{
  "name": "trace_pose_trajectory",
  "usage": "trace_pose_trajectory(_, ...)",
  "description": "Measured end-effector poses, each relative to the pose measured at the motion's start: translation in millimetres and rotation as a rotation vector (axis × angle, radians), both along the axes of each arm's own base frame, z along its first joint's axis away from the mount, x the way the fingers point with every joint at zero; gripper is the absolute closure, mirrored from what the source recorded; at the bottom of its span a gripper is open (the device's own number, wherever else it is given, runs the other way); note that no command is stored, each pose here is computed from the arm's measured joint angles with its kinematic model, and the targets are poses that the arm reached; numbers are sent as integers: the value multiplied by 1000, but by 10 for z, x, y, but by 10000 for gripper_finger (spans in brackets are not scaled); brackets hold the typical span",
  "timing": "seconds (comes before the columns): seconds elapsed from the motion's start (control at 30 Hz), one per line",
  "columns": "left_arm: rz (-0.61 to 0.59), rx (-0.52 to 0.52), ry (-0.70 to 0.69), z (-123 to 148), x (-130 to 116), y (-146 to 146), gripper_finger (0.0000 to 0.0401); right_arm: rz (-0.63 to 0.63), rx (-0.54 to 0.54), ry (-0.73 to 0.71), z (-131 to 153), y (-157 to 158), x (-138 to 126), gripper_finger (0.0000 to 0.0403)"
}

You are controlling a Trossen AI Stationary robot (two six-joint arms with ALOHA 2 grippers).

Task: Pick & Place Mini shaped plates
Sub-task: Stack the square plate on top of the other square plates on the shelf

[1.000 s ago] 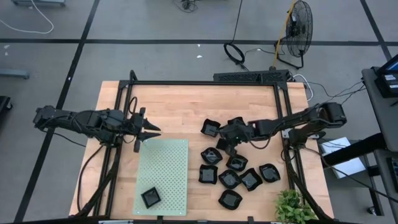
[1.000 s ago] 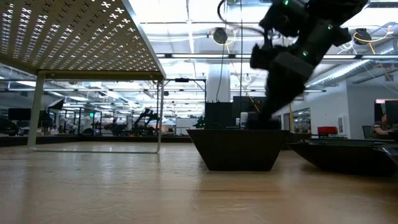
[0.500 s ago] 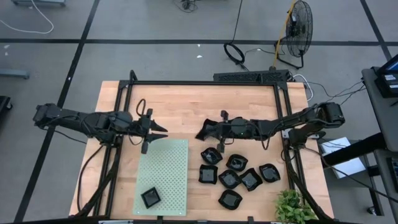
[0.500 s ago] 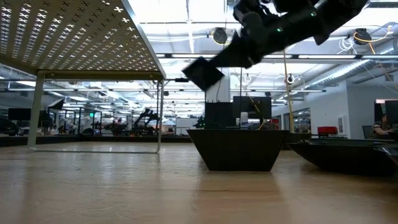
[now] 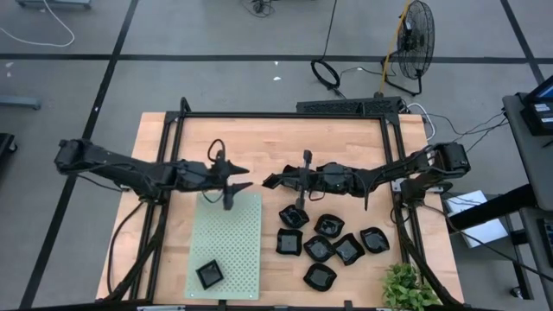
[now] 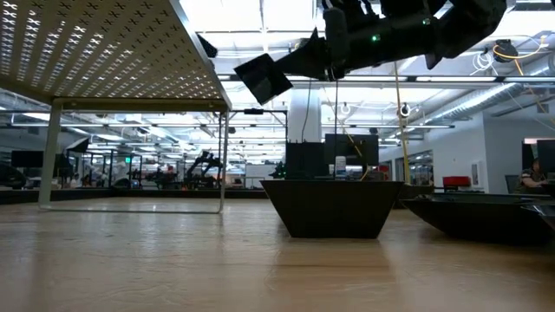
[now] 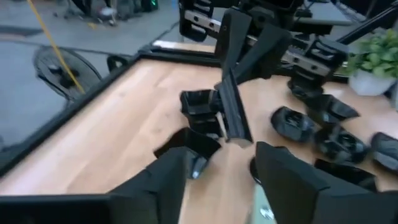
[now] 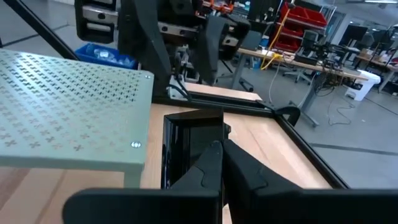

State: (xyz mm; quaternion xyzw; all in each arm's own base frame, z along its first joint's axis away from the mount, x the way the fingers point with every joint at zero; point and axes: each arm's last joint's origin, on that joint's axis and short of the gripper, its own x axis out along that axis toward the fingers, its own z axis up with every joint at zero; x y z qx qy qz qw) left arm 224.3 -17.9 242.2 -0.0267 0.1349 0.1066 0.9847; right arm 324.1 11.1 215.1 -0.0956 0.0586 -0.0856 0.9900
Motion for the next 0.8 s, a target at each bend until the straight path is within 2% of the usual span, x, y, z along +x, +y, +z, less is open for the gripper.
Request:
trace_pose_trajectory(0.1, -5, 35, 12, -37, 95, -10, 177, 0, -9, 2, 0, 0, 0, 403)
trace_pose_trajectory(0.2, -6, 41, 25, -15, 215, -24, 175, 0, -19, 2, 1, -1, 0, 403)
trace_pose_trajectory(0.5, -42, 103, 106, 139, 539, -112, 199, 0, -19, 6, -2, -1, 0, 403)
trace_pose_trajectory(0.8, 30, 138, 183, 78, 629, -94, 219, 0, -19, 9, -5, -1, -1, 403)
